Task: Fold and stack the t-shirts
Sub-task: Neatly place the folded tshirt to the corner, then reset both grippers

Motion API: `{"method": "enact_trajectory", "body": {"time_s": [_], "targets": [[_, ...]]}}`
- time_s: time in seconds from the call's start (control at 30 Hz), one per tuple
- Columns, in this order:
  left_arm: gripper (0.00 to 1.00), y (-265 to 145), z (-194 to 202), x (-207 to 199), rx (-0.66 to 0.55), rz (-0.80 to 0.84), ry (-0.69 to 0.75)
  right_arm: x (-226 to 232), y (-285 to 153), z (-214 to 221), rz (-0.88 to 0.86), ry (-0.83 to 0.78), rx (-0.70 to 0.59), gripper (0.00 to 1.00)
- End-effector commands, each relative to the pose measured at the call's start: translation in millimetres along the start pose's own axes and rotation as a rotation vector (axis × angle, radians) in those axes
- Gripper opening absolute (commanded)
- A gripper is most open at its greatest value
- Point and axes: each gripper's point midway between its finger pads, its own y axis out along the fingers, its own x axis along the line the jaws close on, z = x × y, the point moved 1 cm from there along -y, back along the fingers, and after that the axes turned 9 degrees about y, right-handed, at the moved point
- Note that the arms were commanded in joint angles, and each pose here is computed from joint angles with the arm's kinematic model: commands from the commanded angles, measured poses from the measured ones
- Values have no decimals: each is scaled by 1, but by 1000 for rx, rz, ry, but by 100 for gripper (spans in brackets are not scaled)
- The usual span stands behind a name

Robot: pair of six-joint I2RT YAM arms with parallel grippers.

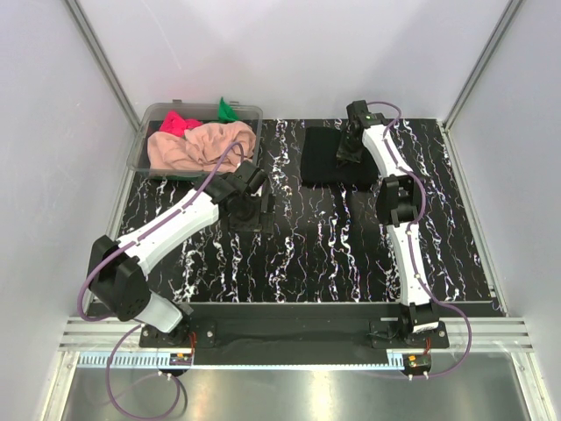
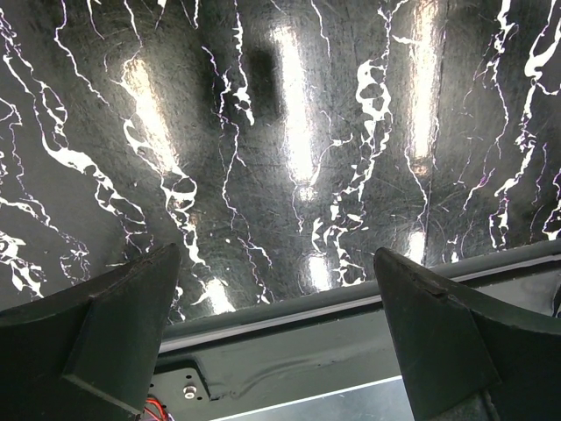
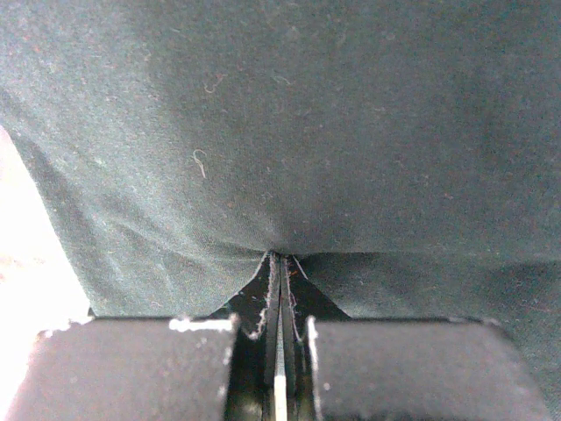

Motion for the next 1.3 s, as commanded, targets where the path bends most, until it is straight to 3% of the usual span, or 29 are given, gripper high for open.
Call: {"method": "enact_trajectory", "body": {"time_s": [0.0,0.27,0.4,0.6,0.77,0.9,1.07,1.1,1.13,1.17,1.2,1.23,1.27], "targets": [[99,0,-10,-6,-40,33,-6,-27,17,-11,53,15,-14,0],[99,3,-11,-8,-35,39,-8,-38,15,-28,33,26,-33,0],[99,4,-11,-10,-33,43,-14,-23,3,-29,-52,9,-23,23],[99,-3,-13,-10,-57,53,-18,8,-49,-34,-178,17,-44,38],[99,-12,-8,-11,-68,78,-24,28,-89,-34,-232,19,-68,39],[99,-19,-5,-12,-86,94,-37,36,-111,-27,-242,22,-55,34],[99,-43,-10,7,-179,9,-59,80,-222,-5,-352,-43,-161,30],[99,-50,-12,14,-204,-24,-74,98,-239,12,-387,-85,-178,32],[99,-59,-14,28,-237,-98,-89,103,-260,28,-429,-69,-182,41],[99,-75,-19,33,-288,-117,-105,106,-263,44,-464,-31,-120,58],[99,-85,-20,42,-321,-160,-125,117,-271,78,-596,-10,71,76],[99,-96,-17,59,-338,-250,-164,111,-260,115,-591,62,246,74],[99,-110,-16,65,-371,-266,-172,115,-265,141,-598,59,304,70]]}}
